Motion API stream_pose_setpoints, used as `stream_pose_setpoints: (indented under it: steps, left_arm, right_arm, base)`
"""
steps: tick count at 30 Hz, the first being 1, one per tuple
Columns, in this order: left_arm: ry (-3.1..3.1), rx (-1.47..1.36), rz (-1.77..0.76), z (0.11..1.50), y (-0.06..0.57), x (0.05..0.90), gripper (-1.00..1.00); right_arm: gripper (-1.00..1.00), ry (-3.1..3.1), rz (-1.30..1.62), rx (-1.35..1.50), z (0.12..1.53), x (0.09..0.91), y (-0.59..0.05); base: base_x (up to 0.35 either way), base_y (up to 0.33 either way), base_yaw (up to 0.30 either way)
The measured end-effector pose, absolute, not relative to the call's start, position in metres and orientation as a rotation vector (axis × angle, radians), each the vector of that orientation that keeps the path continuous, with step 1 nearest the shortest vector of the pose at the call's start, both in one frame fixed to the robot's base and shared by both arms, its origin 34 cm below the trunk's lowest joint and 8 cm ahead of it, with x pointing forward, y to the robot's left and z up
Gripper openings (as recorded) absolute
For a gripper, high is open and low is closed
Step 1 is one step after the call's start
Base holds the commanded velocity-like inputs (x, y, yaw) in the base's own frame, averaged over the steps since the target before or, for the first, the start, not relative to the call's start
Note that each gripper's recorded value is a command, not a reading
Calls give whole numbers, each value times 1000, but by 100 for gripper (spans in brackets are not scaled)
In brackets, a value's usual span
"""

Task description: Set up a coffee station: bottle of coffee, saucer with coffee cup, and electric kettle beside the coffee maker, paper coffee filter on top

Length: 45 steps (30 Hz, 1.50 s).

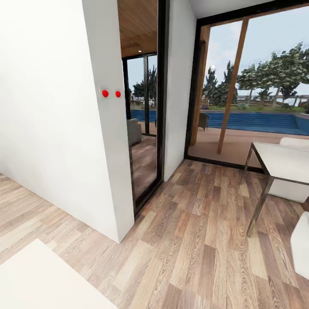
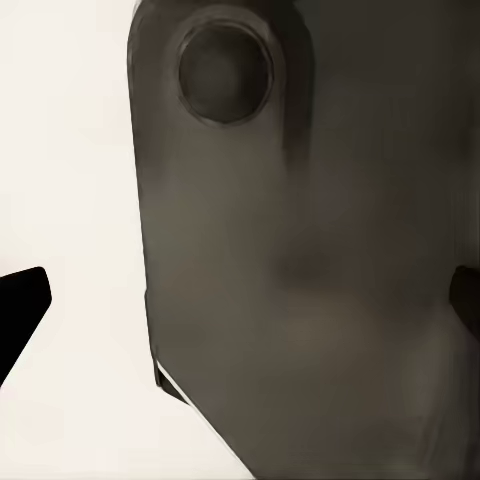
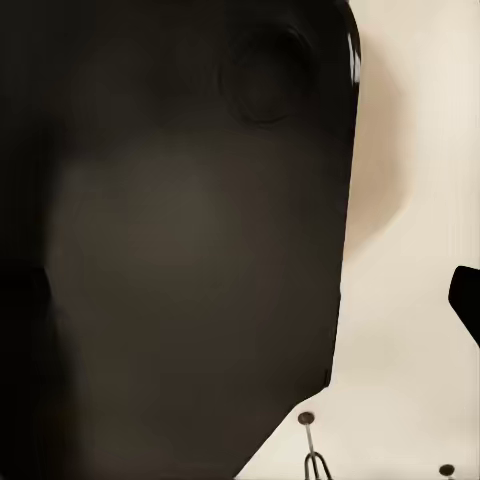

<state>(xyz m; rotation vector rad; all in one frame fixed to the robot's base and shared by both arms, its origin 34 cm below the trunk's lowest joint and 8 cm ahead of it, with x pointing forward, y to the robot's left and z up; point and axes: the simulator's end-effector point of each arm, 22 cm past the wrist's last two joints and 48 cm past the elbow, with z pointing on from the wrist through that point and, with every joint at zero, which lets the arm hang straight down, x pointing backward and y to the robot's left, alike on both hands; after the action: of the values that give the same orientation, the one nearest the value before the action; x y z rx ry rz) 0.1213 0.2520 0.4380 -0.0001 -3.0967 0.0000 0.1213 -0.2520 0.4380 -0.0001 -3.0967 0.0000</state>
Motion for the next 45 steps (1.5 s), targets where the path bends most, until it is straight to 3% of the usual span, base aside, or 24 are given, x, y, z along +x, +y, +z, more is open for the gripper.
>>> stream_pose_setpoints:
  steps: [14,31,35,45]
  left_arm:
    - [-3115,-4,0,438,251,127,100]
    - [-3147,-5,-7,438,255,138,100]
    - [-3380,-10,-100,445,297,196,100]
    - [-3788,-9,-123,496,301,368,100]
  right_arm:
    - [100,-3237,-101,-14,440,194,-202]
    - [100,-3318,-54,-14,444,231,-223]
    - [100,-3502,-4,-12,461,304,-247]
    - [100,-3898,17,-19,529,434,-255]
  base:
    - [0,0,13]
    - [0,0,262]
    - [0,0,263]
    - [0,0,253]
